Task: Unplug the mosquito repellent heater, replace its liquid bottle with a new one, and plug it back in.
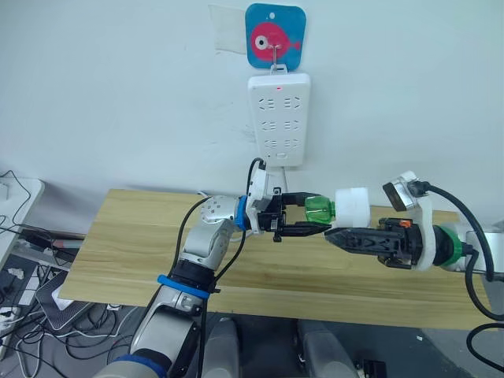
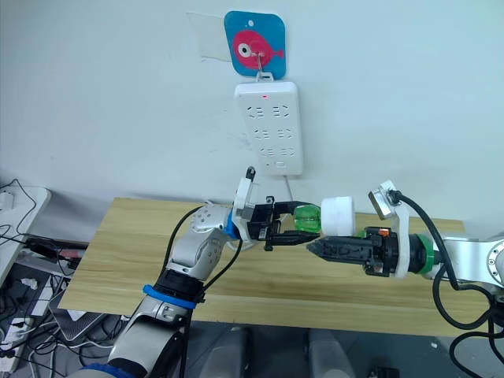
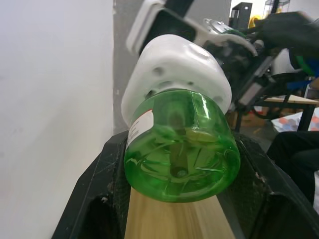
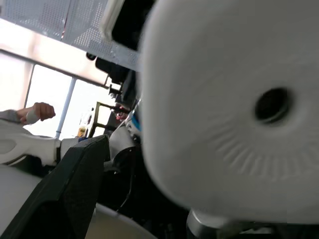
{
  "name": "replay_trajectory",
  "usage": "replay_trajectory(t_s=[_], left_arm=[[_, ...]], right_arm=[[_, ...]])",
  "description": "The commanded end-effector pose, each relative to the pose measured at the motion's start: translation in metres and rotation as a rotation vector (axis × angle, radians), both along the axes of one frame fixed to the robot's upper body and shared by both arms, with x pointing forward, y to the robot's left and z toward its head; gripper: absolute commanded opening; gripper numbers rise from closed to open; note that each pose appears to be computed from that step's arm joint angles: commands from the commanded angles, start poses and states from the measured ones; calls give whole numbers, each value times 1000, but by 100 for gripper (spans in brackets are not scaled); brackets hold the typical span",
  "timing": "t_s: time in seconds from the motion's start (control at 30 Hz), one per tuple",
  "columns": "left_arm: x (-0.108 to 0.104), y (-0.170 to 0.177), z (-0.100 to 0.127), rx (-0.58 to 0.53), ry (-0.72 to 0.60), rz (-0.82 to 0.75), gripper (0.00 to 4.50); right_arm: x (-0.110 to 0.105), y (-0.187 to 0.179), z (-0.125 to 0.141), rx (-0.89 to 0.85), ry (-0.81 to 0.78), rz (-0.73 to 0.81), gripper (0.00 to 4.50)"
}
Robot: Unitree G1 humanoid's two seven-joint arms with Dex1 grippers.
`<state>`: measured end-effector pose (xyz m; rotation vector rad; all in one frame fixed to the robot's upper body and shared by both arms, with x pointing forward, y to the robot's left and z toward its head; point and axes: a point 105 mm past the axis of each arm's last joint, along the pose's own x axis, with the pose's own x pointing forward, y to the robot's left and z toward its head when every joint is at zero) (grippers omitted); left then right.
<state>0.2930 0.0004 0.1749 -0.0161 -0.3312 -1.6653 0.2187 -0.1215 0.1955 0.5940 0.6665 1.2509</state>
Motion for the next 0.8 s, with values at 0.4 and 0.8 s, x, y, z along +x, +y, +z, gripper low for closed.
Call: replay_trajectory(t_s=[0.4,0.8], left_arm=[[-2,2,14,-42,-6,-10,223],[-14,2,13,16,79,-113,223]], right_arm=[[5,-82,-3,-186,51,-266,431],[77,-76,-9,-149,-134,-460,15]])
